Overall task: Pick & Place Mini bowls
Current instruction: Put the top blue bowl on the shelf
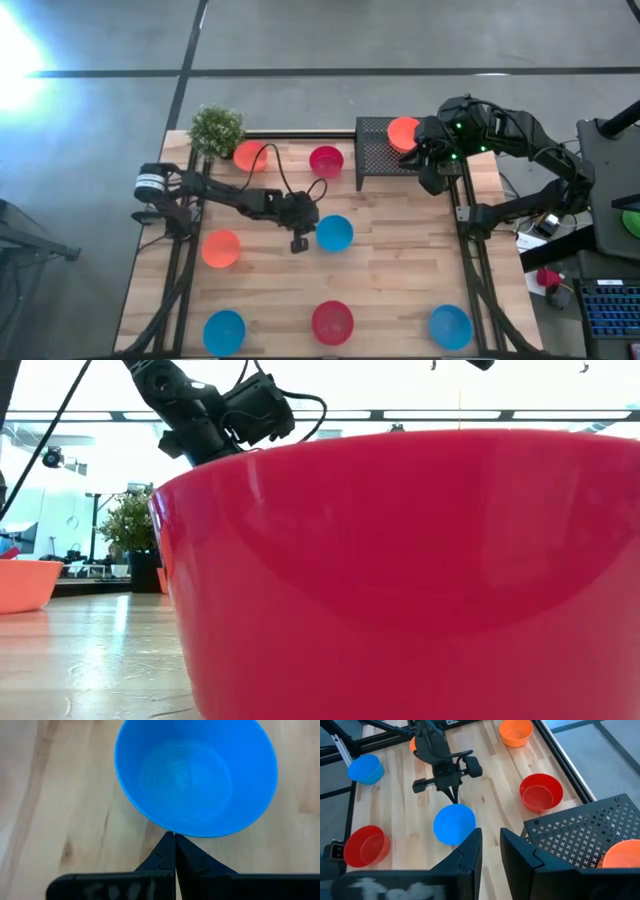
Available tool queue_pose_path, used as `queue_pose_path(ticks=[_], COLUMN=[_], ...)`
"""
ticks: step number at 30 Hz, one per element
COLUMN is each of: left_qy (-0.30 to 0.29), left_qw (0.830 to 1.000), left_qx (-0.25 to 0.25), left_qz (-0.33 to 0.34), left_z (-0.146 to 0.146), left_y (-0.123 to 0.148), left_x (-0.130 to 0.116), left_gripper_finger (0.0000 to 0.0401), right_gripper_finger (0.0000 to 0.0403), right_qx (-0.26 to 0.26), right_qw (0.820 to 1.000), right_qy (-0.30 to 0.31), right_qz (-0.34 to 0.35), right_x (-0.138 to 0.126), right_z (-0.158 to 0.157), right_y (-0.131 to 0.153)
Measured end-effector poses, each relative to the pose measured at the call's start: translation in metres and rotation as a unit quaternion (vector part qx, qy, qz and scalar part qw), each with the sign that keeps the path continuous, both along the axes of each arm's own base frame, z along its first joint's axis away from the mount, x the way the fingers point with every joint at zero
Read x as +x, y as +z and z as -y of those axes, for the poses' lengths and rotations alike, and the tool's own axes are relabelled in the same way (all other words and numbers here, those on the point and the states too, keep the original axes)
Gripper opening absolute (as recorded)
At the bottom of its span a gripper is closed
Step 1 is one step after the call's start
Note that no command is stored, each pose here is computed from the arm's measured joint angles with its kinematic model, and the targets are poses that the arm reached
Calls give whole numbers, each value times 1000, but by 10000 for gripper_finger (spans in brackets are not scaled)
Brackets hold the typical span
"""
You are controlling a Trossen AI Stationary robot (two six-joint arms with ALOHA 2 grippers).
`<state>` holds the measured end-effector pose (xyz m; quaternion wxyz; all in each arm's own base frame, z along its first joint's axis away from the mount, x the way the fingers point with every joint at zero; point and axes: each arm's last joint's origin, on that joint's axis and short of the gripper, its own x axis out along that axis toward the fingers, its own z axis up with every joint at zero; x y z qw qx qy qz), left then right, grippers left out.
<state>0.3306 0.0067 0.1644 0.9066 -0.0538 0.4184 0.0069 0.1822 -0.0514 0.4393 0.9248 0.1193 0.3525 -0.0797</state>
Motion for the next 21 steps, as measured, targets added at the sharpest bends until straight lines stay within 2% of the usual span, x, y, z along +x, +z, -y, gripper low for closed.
queue_pose_path(ticks=[7, 11, 17, 21], left_qy=[-13, -8, 0, 21], left_qw=[1000, 1000, 1000, 1000], left_qx=[-5, 0, 10, 13], left_qz=[2, 13, 8, 16], left_z=[4, 4, 5, 5], left_y=[2, 19, 53, 79], left_x=[6, -1, -26, -49], left_gripper_finger=[0, 0, 0, 0], right_gripper_finger=[73, 69, 65, 77], right_qx=[-1, 0, 28, 39], right_qw=[1000, 1000, 999, 999], right_qy=[0, 0, -20, -20], right_qz=[3, 2, -4, -13], right_x=[0, 0, 2, 4], right_z=[0, 0, 0, -1], right_y=[0, 0, -5, -10])
